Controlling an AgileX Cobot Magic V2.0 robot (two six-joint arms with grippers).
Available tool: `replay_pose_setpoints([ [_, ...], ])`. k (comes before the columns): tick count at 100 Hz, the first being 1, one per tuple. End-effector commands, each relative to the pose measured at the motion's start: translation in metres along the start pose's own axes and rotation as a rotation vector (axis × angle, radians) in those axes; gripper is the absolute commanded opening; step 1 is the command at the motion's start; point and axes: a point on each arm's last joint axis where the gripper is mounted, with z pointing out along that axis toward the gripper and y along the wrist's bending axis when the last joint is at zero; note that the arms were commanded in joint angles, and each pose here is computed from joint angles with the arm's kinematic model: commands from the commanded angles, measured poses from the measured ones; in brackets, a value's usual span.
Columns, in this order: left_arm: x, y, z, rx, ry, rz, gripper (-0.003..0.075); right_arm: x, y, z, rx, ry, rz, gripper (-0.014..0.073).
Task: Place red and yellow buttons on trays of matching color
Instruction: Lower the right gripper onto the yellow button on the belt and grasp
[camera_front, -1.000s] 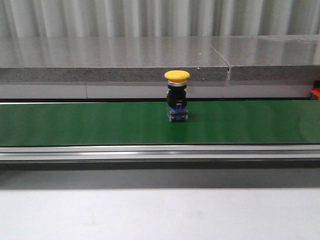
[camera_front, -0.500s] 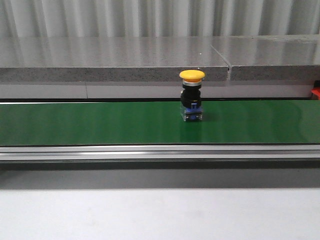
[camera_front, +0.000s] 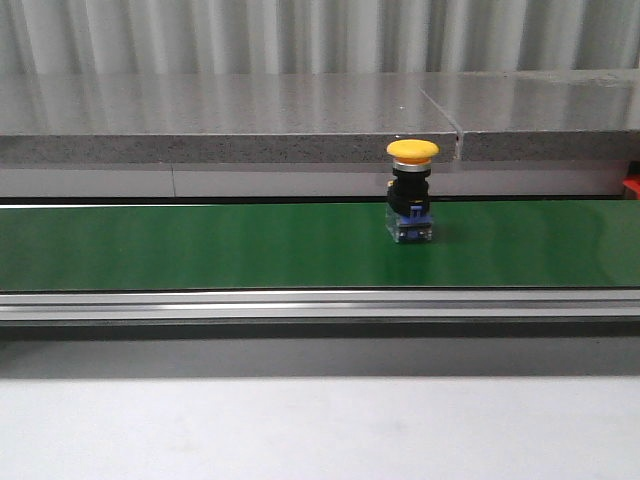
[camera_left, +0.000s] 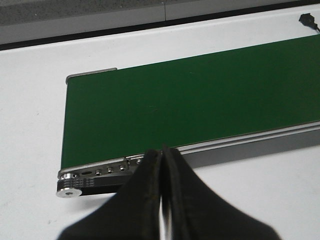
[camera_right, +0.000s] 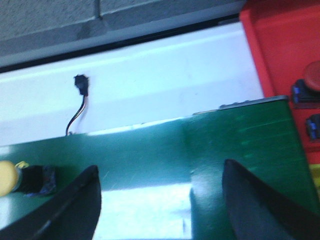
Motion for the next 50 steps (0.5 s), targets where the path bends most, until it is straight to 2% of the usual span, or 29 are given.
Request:
replay_pose_setpoints([
  [1,-0.013,0.001,-0.005,-0.003,-0.093,-0.008,-0.0021,-0.005,0.020,-0.012,-0.057,-0.059,-0.058,0.0520],
  [32,-0.013,0.001,-0.005,-0.003,-0.093,-0.008,-0.0021,0.004,0.064,-0.007,-0.184,0.028,-0.201,0.0526],
  [50,-0.013,0.001,-0.005,-0.003,-0.093,-0.008,-0.0021,0.006,0.080,0.004,-0.219,0.130,-0.292,0.0609],
])
